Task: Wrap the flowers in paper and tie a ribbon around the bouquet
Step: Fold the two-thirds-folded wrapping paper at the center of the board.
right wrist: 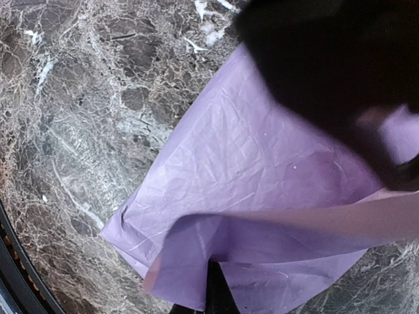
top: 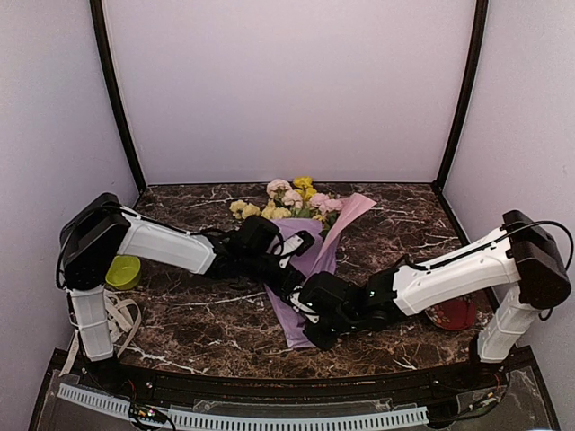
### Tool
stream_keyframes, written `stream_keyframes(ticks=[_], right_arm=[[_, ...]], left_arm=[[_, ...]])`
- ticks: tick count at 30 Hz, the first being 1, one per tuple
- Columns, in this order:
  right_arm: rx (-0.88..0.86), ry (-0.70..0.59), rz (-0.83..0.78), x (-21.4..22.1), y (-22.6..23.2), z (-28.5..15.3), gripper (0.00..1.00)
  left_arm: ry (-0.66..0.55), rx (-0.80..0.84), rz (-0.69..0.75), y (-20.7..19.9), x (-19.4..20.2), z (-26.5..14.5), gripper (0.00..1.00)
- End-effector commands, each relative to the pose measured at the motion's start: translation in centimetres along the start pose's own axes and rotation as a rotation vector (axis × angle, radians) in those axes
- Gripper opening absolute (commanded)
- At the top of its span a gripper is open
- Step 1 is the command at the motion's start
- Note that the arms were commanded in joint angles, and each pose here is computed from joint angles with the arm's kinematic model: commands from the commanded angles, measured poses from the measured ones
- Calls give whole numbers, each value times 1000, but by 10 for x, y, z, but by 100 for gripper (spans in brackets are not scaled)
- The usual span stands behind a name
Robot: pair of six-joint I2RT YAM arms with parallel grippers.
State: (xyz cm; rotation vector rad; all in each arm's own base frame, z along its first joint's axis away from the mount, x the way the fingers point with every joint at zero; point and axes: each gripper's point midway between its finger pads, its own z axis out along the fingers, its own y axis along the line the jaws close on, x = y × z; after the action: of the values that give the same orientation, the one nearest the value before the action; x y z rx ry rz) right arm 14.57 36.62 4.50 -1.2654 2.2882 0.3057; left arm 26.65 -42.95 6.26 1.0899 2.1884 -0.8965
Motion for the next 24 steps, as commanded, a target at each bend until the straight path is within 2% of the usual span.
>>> stream_keyframes(ticks=[1, 5, 10, 18, 21, 24], right_arm=[[-25, 11, -29, -2, 11, 4, 0], [-21, 39, -44, 3, 13, 9, 0], [-19, 58, -64, 7, 17, 13, 0], [2, 71, -93, 8, 20, 16, 0], [9, 76, -101, 9, 20, 17, 0], [14, 79, -108, 10, 20, 18, 0]], left_arm=[[-141, -44, 4, 3, -39, -36, 59], [-152, -85, -31, 19, -42, -49, 59], [-247, -159, -20, 29, -65, -93, 60], [-356, -52, 12, -12, -106, -136, 64], [-374, -21, 18, -22, -115, -141, 69], [-357, 8, 52, -33, -112, -137, 79]])
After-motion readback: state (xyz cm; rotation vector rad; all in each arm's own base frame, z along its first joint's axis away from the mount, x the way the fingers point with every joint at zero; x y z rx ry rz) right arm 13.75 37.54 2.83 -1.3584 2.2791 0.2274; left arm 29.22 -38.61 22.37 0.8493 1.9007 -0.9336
